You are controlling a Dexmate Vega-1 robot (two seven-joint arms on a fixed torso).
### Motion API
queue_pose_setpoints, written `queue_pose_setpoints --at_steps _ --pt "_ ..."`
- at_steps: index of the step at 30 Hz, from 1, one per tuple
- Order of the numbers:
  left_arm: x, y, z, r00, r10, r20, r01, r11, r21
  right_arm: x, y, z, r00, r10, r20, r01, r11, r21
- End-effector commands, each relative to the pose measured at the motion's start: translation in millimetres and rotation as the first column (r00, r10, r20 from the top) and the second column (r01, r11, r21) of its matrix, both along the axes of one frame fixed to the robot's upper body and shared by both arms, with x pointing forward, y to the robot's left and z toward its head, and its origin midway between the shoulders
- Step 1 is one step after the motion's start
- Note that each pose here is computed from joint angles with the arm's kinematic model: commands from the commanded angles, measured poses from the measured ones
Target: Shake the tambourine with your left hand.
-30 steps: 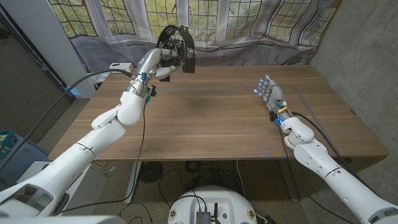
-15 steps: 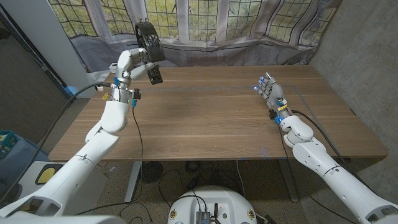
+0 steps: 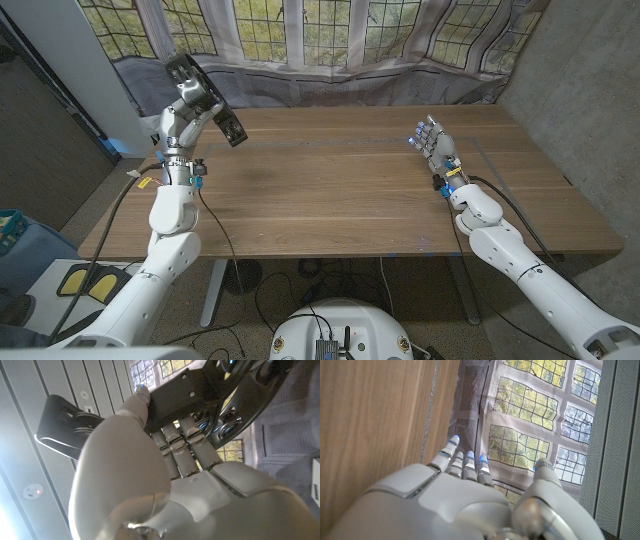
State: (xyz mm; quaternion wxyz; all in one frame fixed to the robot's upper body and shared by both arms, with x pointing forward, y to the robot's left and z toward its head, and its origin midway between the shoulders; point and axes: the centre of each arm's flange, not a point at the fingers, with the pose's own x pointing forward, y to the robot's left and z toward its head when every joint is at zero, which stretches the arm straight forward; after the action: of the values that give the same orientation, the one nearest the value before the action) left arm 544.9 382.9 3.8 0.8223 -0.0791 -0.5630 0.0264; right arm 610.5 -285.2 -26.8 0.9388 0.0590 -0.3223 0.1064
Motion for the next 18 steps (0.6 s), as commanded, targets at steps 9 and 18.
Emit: queue_pose_setpoints --at_steps 9,18 --pt "-28.1 21.1 13.0 0.923 0.385 -0.017 -0.386 0.923 -0.008 1.5 0.8 -5.2 1.000 0.003 -0.026 -0.004 1.000 -0.008" --pt "-49.2 -40.9 61.8 0.764 0.622 0.169 -0.645 0.736 0.206 2.0 0.7 -9.2 0.999 0.012 -0.030 -0.012 1.000 0.000"
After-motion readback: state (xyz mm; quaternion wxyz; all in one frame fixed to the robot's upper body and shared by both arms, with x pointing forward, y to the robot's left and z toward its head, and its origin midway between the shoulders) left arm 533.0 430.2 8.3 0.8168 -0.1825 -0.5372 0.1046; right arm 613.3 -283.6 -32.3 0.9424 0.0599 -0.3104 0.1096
